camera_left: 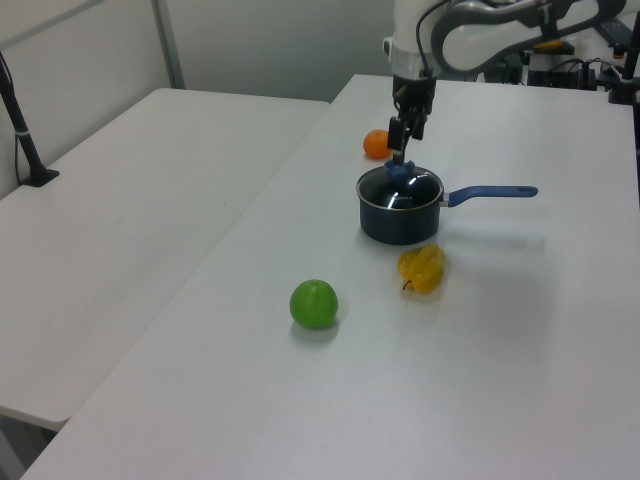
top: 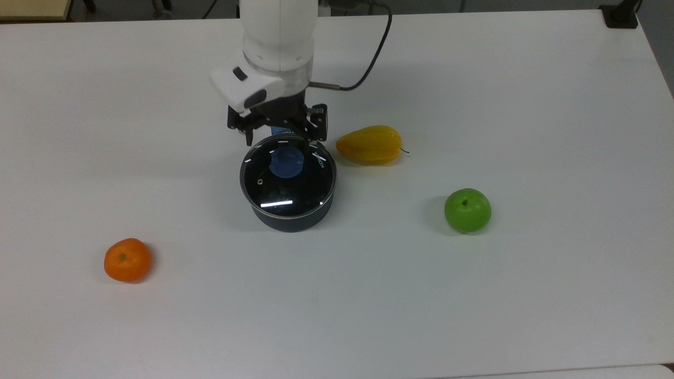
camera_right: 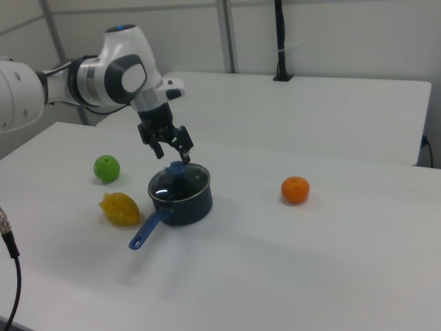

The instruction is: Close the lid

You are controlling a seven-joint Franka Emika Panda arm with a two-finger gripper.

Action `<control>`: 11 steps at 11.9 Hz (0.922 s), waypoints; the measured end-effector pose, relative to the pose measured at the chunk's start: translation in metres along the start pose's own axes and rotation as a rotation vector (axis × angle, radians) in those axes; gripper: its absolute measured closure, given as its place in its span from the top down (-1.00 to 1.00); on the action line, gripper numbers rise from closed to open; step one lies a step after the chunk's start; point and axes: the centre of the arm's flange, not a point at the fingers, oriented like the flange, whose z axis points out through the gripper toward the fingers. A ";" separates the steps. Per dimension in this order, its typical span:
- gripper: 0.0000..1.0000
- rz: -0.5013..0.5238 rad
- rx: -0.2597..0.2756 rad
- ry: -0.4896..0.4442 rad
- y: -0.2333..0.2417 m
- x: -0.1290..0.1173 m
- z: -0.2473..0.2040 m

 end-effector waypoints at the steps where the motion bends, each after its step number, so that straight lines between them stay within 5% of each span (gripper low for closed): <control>1: 1.00 0.010 -0.002 -0.006 0.007 -0.003 -0.010; 11: 1.00 0.055 0.074 -0.060 0.061 -0.075 -0.089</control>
